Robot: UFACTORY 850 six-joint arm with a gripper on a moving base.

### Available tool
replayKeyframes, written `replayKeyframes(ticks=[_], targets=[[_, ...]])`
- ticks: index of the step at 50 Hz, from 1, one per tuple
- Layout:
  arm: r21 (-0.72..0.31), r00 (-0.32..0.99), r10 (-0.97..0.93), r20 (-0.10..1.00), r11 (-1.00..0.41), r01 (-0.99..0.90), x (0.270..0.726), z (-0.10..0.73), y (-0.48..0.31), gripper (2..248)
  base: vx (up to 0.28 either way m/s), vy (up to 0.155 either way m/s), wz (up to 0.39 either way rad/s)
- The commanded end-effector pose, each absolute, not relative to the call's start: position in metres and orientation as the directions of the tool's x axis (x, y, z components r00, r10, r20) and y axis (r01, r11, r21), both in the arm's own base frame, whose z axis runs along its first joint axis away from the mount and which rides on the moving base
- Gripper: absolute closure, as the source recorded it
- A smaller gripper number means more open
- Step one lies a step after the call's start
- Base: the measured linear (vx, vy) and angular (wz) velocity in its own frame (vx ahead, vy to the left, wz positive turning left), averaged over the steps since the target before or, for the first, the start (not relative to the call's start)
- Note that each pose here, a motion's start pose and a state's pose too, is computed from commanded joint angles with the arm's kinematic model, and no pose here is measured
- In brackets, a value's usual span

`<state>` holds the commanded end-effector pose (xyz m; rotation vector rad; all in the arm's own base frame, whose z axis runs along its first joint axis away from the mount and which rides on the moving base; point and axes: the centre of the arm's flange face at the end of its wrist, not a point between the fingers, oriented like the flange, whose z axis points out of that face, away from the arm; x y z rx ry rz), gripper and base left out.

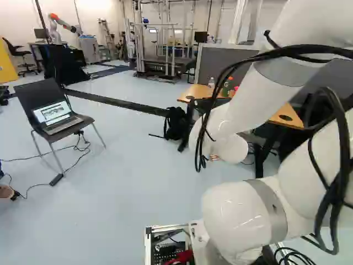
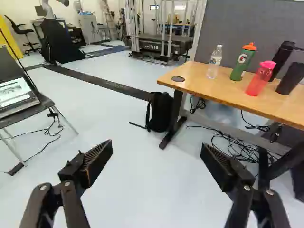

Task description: Pick up the green bottle from the table

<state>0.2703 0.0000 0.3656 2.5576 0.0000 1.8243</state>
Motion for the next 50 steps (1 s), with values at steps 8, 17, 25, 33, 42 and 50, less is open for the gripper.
replayKeyframes(ticks=[8,17,25,33,42,50], targets=[[0.0,0.326,0.0,0.946,-1.0,0.0,0.2703,0.3656,0.0,3,0.0,0.0,0.0],[0.0,0.326,0.0,0.946,-1.0,0.0,0.2703,0.3656,0.0,3,0.065,-0.003,-0.026],[0.0,0.326,0.0,0.946,-1.0,0.0,0.2703,0.3656,0.0,3,0.206,0.046,-0.039],[0.0,0.326,0.0,0.946,-1.0,0.0,0.2703,0.3656,0.0,3,0.238,0.041,-0.215],[0.0,0.326,0.0,0.946,-1.0,0.0,0.2703,0.3656,0.0,3,0.212,0.01,-0.374],[0.0,0.326,0.0,0.946,-1.0,0.0,0.2703,0.3656,0.0,3,0.221,0.032,-0.281]])
